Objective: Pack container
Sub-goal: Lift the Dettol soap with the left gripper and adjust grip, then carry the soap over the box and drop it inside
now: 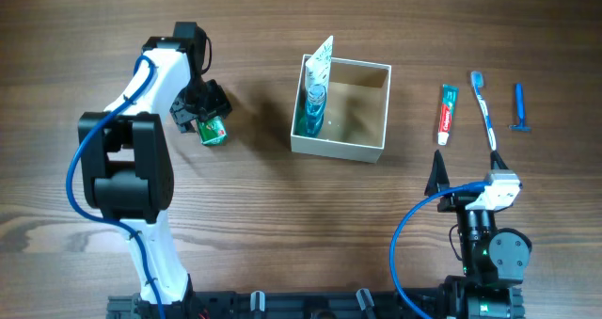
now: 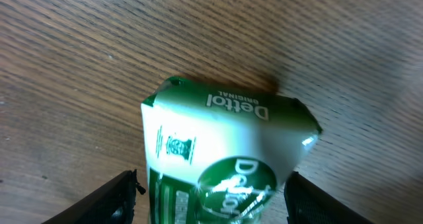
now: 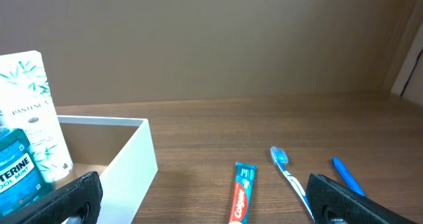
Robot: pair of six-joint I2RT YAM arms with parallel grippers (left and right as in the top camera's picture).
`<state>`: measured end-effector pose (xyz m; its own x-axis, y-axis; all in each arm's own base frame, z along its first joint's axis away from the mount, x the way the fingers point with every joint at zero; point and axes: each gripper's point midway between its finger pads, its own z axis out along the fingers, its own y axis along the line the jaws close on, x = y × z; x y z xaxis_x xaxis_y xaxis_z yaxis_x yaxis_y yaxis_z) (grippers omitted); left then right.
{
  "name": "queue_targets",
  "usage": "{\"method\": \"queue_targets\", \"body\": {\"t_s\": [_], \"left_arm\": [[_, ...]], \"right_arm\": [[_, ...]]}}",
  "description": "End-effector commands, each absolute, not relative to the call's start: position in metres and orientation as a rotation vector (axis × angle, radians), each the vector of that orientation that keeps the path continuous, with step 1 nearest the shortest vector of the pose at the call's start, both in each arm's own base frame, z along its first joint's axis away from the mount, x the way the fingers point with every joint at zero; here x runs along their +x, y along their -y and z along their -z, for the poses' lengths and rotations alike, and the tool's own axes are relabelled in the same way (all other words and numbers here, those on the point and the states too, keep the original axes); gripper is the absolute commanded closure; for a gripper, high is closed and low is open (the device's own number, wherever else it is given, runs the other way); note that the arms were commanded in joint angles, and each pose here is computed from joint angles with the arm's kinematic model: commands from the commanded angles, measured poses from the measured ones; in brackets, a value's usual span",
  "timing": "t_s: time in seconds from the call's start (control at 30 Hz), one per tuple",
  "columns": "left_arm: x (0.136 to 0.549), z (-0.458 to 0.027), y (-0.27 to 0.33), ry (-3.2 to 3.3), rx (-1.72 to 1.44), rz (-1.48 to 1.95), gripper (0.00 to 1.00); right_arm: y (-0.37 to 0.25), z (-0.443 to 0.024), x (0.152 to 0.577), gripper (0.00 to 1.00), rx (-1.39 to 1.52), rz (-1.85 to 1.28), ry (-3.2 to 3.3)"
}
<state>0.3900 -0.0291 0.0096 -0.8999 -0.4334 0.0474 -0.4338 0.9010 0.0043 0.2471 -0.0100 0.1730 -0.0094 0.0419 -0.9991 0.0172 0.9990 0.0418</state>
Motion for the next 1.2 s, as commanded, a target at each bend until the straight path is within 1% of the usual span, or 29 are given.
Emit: {"method": "queue_targets", "body": {"t_s": [0.0, 0.17, 0.23, 0.27, 0.33, 0.43, 0.5, 0.53, 0.6, 0.67, 0.83, 1.03, 1.17], "left_arm": [[0.383, 0.009, 0.027, 2.976, 0.648, 0.016, 0.29], [0.382, 0.011, 0.030, 2.970, 0.639, 0.005, 0.30], [0.382, 0.011, 0.031, 2.970, 0.636, 0.005, 0.34], [0.382, 0.011, 0.031, 2.970, 0.636, 0.005, 0.40], [0.381, 0.011, 0.031, 2.969, 0.636, 0.005, 0.48], [0.380, 0.011, 0.033, 2.963, 0.636, -0.005, 0.66], [0.380, 0.011, 0.033, 2.961, 0.636, -0.012, 0.76], [0.380, 0.010, 0.034, 2.959, 0.636, -0.018, 0.81], [0.379, 0.010, 0.036, 2.953, 0.637, -0.037, 0.85], [0.380, 0.006, 0.038, 2.950, 0.639, -0.054, 0.87], [0.395, -0.017, 0.039, 2.997, 0.651, -0.080, 0.87], [0.428, -0.074, 0.042, 3.155, 0.676, -0.160, 0.83], [0.439, -0.109, 0.042, 3.245, 0.688, -0.209, 0.80]], "right_arm": [[0.011, -0.173, 0.247, 0.00, 0.065, -0.021, -1.576], [0.011, -0.173, 0.247, 0.00, 0.065, -0.021, -1.576], [0.011, -0.173, 0.247, 0.00, 0.065, -0.021, -1.576], [0.011, -0.173, 0.247, 0.00, 0.065, -0.021, -1.576], [0.011, -0.173, 0.247, 0.00, 0.065, -0.021, -1.576], [0.011, -0.173, 0.247, 0.00, 0.065, -0.021, -1.576], [0.011, -0.173, 0.247, 0.00, 0.065, -0.021, -1.576], [0.011, -0.173, 0.247, 0.00, 0.065, -0.021, -1.576], [0.011, -0.173, 0.247, 0.00, 0.065, -0.021, -1.576], [0.011, -0.173, 0.247, 0.00, 0.065, -0.021, -1.576], [0.011, -0.173, 0.247, 0.00, 0.065, -0.021, -1.576], [0.011, -0.173, 0.247, 0.00, 0.065, -0.021, -1.576], [0.011, -0.173, 0.247, 0.00, 0.065, -0.021, -1.576]]}}
